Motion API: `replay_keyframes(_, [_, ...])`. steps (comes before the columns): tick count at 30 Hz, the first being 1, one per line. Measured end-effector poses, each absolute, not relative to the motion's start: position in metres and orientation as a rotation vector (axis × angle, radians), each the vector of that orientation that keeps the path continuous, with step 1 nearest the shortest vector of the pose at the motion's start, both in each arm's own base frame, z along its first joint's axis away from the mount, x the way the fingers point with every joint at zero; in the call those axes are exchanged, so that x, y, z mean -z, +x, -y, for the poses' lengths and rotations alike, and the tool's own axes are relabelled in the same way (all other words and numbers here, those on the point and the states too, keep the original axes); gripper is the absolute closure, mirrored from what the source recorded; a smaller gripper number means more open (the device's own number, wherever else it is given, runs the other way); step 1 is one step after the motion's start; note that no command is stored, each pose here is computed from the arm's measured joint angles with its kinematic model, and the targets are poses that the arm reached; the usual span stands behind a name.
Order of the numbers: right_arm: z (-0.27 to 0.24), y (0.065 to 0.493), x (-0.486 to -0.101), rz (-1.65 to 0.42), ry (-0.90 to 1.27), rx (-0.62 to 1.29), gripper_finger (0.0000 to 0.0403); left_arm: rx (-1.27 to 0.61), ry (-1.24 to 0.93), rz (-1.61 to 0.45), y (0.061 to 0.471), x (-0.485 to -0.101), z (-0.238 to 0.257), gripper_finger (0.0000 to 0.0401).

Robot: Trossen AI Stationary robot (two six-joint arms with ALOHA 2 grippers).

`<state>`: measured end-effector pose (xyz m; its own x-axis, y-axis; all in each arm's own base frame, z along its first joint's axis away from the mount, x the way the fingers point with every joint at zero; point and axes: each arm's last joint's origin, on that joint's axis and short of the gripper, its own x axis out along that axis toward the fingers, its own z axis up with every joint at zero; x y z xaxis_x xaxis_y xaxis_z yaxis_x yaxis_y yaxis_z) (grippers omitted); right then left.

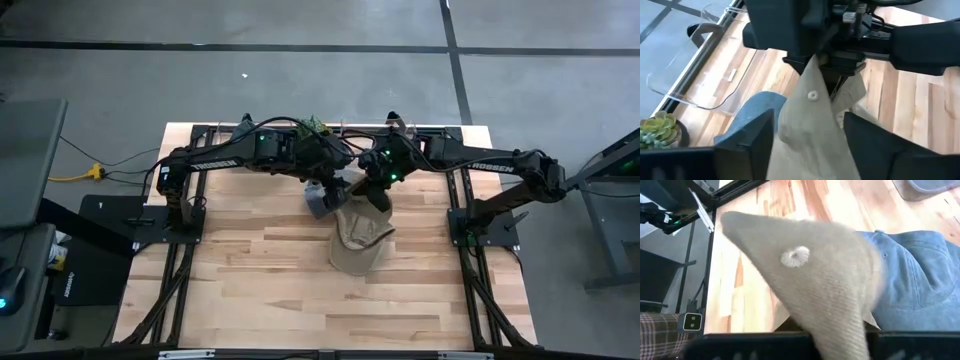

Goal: Pick & Place hat
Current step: Put the left brown cap into the right transparent bin

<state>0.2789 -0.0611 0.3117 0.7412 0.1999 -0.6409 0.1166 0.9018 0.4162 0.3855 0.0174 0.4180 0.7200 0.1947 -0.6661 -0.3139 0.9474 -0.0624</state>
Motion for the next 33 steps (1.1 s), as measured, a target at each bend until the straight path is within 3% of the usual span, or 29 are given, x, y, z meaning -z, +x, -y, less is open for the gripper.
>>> replay_keyframes(5, [0.061,0.278,-0.310,-0.760,0.455,-0.030,0.0403,-0.331,-0.172,-0.731,0.384,-0.416,-0.019,0.0141])
replay_keyframes(10, [0.061,0.277,-0.310,-0.770,0.455,-0.020,0.0403,-0.430,-0.186,-0.747,0.381,-0.414,-0.021,0.0137])
replay_keyframes(22, [0.062,0.267,-0.316,-0.770,0.452,0.017,0.0403,-0.495,-0.326,-0.761,0.354,-0.429,-0.028,0.0177])
replay_keyframes(27, [0.065,0.246,-0.334,-0.714,0.440,0.082,0.0402,-0.466,-0.442,-0.748,0.338,-0.439,-0.046,0.0196])
replay_keyframes(33, [0.068,0.209,-0.355,-0.649,0.452,0.164,0.0402,-0.424,-0.547,-0.762,0.341,-0.421,-0.061,0.0218])
